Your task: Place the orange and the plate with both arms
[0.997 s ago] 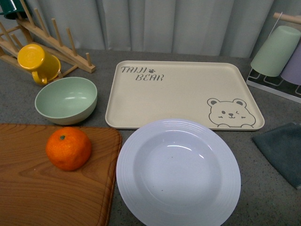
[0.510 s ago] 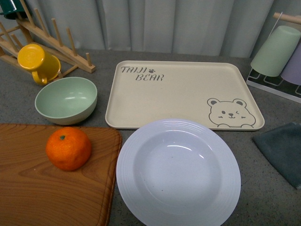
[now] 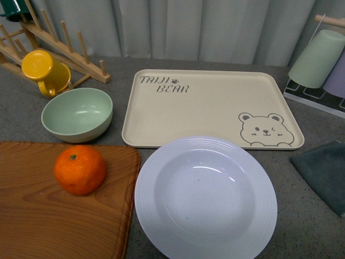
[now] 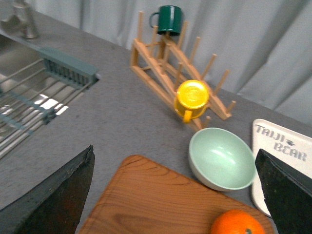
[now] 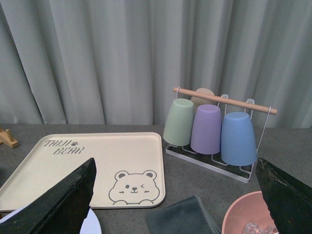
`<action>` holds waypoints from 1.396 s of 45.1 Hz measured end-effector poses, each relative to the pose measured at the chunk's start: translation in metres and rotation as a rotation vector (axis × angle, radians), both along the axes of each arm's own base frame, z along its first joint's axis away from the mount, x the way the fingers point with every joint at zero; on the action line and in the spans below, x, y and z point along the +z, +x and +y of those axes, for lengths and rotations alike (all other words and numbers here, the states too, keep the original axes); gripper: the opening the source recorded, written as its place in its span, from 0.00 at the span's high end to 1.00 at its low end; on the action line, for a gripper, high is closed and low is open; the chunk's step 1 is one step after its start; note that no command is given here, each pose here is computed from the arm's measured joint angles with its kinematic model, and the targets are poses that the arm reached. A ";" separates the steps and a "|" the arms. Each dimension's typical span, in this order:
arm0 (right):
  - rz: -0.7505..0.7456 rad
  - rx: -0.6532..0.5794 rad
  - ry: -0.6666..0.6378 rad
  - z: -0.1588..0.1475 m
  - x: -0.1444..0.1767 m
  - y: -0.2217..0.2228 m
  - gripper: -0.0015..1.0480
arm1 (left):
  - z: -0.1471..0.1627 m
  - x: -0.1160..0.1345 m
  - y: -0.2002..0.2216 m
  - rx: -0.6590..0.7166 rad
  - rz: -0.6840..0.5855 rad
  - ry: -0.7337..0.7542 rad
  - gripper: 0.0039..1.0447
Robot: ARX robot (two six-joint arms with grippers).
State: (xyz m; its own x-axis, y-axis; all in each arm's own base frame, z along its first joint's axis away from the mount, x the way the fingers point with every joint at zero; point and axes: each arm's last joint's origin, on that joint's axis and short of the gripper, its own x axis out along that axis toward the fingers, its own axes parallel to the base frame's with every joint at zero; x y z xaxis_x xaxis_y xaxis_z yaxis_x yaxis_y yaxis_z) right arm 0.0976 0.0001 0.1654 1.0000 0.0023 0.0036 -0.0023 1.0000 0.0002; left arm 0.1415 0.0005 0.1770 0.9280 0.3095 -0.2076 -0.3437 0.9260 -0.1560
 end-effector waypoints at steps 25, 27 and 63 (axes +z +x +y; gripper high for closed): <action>0.000 0.000 0.000 0.000 0.000 0.000 0.09 | -0.050 -0.046 0.097 -0.352 0.432 -0.145 0.06; 0.000 0.000 0.000 0.000 0.000 0.000 0.09 | -0.055 -0.053 0.099 -0.386 0.476 -0.151 0.06; 0.000 0.000 0.000 0.000 0.000 0.000 0.09 | -0.073 -0.104 0.126 -0.495 0.651 -0.143 0.06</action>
State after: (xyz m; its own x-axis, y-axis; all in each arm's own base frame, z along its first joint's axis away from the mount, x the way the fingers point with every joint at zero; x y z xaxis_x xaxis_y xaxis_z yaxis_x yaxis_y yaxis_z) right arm 0.0976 0.0001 0.1652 1.0000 0.0019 0.0032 -0.0019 1.0000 0.0002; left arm 0.2673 -0.0723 0.0726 0.6305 -0.1732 -0.7566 0.0364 0.9803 -0.1941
